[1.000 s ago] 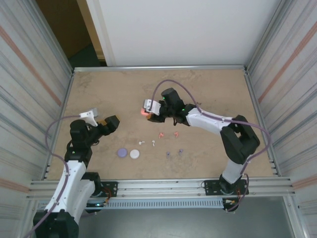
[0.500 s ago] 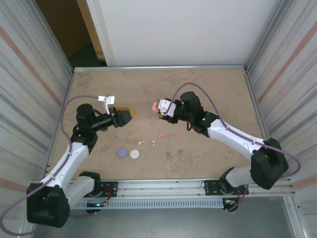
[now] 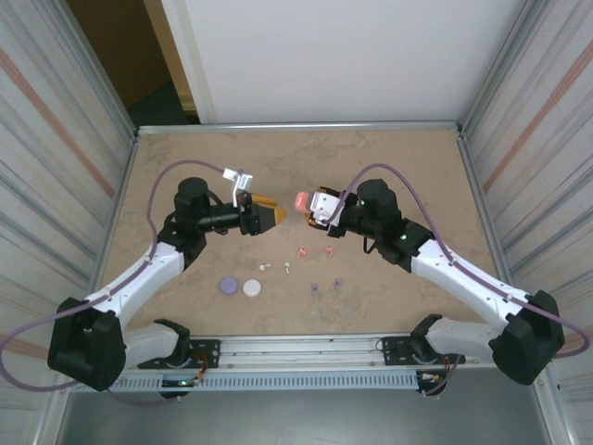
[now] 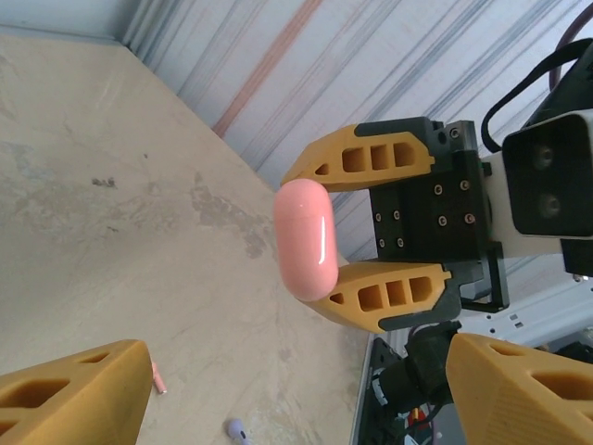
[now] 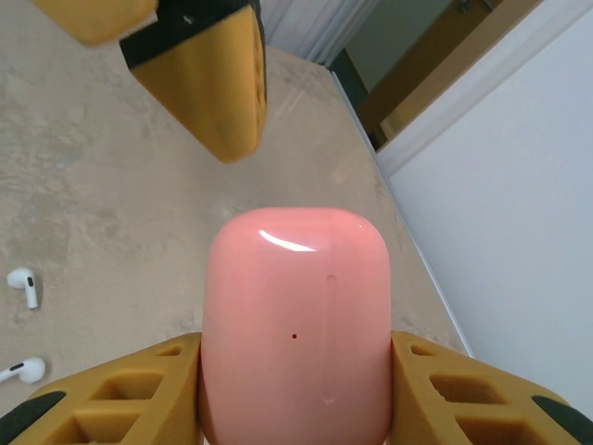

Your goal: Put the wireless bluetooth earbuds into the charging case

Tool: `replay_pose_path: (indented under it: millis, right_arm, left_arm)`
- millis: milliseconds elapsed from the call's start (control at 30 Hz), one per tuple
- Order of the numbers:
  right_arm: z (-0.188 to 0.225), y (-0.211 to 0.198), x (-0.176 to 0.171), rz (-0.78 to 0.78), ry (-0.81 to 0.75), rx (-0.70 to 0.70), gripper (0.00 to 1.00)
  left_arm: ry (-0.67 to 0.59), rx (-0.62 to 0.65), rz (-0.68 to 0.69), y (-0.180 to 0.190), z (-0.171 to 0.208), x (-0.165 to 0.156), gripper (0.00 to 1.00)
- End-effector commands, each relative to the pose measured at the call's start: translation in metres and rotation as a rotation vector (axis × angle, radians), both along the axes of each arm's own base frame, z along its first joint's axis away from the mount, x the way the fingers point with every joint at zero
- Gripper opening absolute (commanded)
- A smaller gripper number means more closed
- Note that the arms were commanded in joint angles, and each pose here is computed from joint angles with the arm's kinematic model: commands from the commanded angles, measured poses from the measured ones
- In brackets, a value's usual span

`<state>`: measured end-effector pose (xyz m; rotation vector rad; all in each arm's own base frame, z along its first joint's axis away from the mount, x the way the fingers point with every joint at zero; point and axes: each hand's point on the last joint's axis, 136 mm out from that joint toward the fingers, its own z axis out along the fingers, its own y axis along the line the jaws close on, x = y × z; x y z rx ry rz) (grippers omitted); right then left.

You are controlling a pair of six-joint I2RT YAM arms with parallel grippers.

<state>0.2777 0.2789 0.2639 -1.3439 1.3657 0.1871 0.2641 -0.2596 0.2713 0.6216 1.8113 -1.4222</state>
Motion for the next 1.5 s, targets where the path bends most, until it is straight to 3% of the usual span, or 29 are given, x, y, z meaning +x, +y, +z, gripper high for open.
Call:
replay_pose_path:
  millis: [0, 633, 1000, 1233, 1467]
  right_arm:
    - [0.005, -0.002, -0.006, 0.007, -0.028, -0.016, 0.35]
    - [0.009, -0.001, -0.011, 0.011, -0.059, -0.018, 0.35]
    - [0.006, -0.002, -0.01, 0.006, -0.058, -0.022, 0.35]
    - [0.007, -0.002, -0.01, 0.002, -0.061, -0.022, 0.35]
    - [0.008, -0.003, -0.008, -0.008, -0.069, -0.02, 0.35]
  left_arm:
    - [-0.102, -0.03, -0.053, -0.013, 0.025, -0.004, 0.84]
    - [-0.054, -0.044, -0.118, -0.051, 0.02, 0.001, 0.71]
    - [-0.027, -0.041, -0.147, -0.06, 0.013, 0.003, 0.52]
    - [-0.021, -0.041, -0.154, -0.061, 0.012, 0.003, 0.44]
    - [-0.014, -0.037, -0.156, -0.061, 0.009, 0.002, 0.43]
